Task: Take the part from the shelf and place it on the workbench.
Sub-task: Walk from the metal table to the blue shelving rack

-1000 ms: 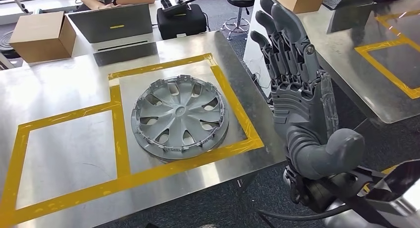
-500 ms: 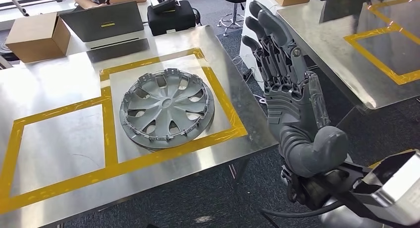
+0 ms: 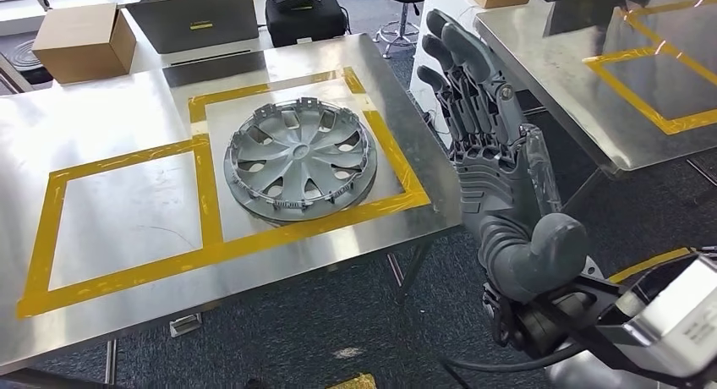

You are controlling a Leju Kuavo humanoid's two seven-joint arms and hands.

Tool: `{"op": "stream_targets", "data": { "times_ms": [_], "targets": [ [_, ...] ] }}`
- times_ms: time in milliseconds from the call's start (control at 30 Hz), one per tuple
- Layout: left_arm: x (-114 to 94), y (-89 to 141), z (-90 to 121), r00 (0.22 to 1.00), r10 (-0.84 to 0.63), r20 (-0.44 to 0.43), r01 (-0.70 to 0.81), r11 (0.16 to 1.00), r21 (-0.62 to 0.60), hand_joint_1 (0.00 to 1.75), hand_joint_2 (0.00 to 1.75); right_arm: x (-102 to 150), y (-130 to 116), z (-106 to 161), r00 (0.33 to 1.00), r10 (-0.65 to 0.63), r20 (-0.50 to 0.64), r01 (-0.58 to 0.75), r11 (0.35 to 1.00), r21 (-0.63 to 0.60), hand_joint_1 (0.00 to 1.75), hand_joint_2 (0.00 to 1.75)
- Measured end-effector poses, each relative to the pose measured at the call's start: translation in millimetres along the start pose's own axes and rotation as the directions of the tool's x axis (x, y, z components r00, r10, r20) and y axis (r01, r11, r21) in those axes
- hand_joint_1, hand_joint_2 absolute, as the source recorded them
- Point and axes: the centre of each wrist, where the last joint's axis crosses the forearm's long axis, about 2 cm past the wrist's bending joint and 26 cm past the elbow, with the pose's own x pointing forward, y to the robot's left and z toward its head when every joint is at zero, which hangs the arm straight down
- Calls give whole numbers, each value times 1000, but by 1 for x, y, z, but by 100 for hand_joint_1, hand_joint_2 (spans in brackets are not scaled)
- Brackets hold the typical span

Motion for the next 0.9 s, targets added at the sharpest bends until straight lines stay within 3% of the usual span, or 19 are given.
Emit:
{"op": "stream_targets", "data": {
  "times_ms": [900],
  "targets": [
    [1,1,0,1000,24,-3,-24,1000,8,0,0,-3,-1,1,999,39,-21,-38,999,34,0,0]
  ]
}}
